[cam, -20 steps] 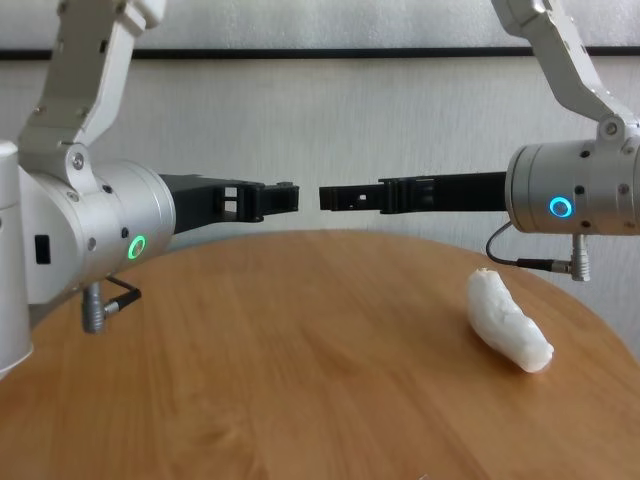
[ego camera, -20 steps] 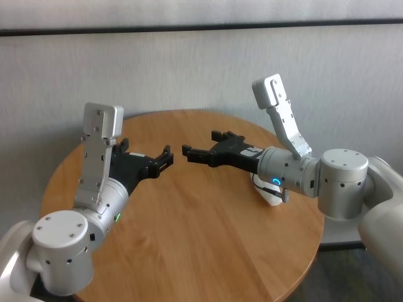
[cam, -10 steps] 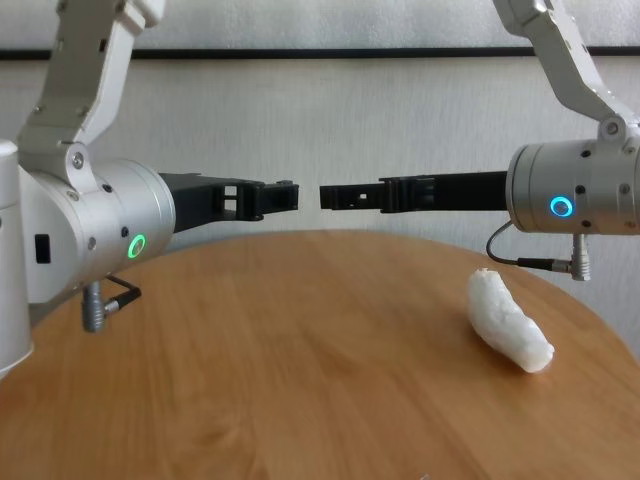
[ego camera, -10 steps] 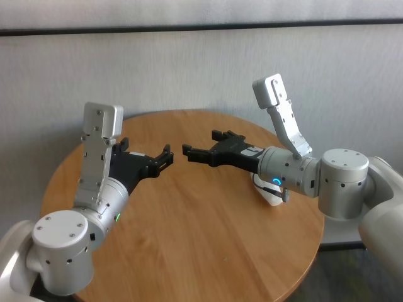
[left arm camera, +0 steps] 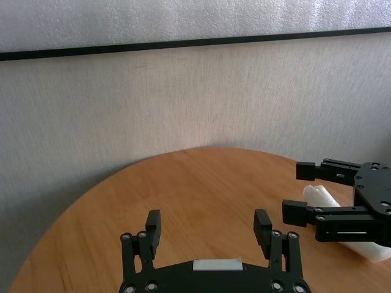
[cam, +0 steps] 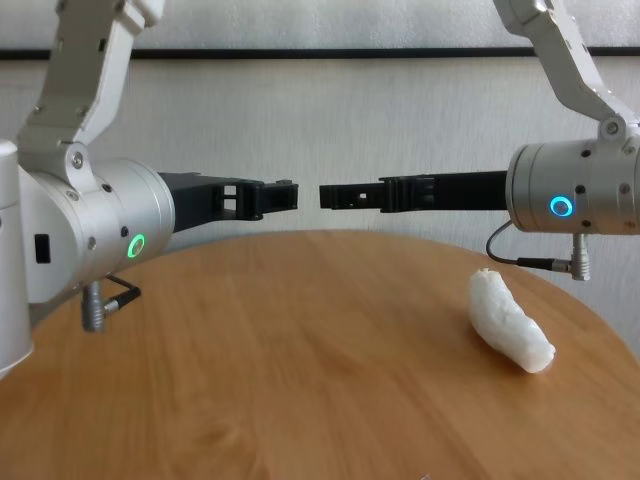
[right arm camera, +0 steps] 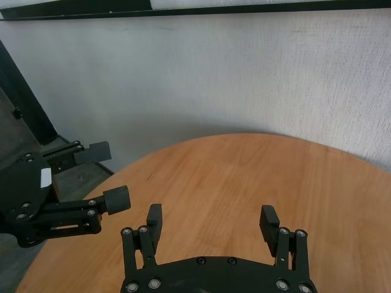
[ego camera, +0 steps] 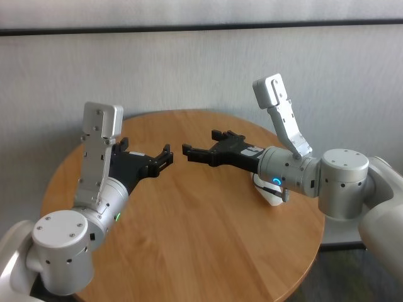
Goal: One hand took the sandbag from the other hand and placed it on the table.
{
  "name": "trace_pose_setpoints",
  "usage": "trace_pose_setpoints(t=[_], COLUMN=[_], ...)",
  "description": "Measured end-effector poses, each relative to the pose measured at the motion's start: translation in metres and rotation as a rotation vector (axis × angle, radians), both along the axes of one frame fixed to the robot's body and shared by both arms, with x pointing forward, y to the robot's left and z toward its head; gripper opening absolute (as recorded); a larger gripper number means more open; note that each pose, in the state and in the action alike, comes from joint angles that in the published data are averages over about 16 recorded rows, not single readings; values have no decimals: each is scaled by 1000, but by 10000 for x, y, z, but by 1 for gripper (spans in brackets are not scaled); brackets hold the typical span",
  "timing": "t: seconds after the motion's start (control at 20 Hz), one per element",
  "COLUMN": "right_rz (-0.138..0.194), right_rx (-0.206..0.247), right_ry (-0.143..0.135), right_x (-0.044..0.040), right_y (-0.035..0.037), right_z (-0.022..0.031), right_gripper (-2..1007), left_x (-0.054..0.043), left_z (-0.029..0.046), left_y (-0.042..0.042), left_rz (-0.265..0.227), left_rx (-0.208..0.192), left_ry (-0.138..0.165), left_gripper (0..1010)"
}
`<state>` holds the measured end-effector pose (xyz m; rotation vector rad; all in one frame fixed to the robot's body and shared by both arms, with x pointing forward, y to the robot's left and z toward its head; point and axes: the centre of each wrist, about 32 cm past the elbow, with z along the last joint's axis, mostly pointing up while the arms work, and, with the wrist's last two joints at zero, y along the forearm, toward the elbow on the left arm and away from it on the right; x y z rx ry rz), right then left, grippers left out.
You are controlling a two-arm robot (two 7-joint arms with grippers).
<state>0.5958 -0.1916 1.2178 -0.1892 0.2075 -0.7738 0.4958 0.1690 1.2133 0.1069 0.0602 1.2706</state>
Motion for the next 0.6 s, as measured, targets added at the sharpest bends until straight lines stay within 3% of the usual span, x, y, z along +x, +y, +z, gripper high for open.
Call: trace_pose_setpoints(t=[0.6], right_rz=[0], right_rx=[0], right_ry=[-1], right_x=[0], right_y=[0], right_z=[0], right_gripper=[1003], left_x=[0], left_z=[-2], left_y=[0], left_rz=[0], left_rx=[0], left_ry=[0], left_gripper=[1000])
